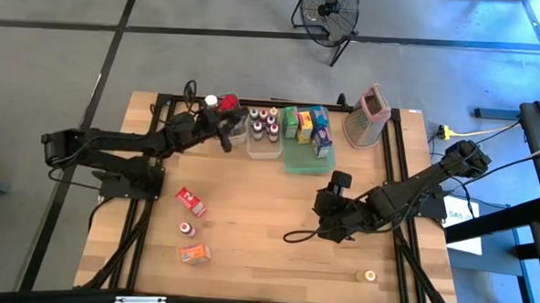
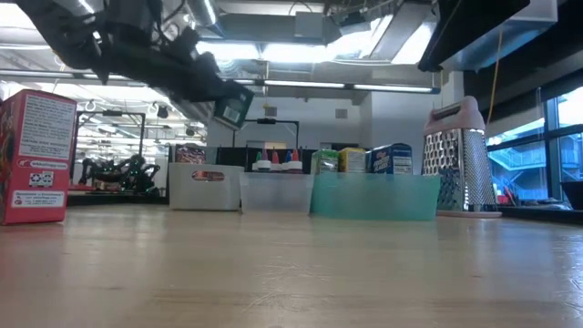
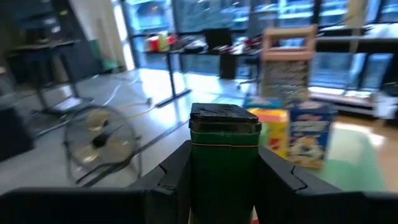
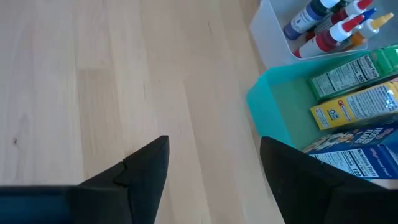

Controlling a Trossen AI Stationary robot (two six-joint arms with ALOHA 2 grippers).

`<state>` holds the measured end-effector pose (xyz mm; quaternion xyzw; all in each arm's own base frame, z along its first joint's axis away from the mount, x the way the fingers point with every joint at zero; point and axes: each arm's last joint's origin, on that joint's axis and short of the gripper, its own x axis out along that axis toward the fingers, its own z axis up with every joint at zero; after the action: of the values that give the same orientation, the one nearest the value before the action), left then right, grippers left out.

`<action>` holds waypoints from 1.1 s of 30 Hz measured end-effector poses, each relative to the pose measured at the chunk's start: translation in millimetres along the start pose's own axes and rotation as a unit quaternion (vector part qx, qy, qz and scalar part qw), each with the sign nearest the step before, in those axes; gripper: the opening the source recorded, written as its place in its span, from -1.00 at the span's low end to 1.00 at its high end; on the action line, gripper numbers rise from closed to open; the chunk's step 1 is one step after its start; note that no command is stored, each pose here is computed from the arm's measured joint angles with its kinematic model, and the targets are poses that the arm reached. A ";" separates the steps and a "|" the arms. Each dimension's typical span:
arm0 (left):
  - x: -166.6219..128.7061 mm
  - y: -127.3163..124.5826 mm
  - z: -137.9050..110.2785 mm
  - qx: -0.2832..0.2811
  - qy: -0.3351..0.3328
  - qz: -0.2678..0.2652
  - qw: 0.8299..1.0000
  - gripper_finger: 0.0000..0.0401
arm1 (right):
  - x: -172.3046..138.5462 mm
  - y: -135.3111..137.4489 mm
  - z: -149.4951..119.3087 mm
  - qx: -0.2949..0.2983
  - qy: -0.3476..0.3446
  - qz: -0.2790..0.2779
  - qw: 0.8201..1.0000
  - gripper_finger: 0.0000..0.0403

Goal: Pick & Place Kitchen Items
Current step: Put the black seasoning can into the gray bin

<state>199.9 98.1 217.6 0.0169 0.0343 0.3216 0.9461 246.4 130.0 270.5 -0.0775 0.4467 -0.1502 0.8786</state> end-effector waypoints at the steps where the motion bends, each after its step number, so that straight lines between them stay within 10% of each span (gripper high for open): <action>1: 2.2 2.1 -2.6 -0.001 0.006 0.008 1.000 -0.42 | 0.0 0.0 0.1 0.000 0.000 0.000 1.000 0.26; 22: 31.0 28.7 -55.1 -0.023 0.023 0.126 0.991 -0.41 | 0.1 0.0 -0.6 -0.004 0.004 0.002 1.000 0.26; 33: 22.6 54.2 -68.3 -0.046 0.021 0.098 0.994 -0.41 | 0.4 0.1 0.4 -0.011 0.001 0.004 1.000 0.26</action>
<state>179.7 155.5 151.2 -0.0305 0.0370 0.4140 0.9090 247.0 129.9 270.4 -0.0854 0.4493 -0.1420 0.8779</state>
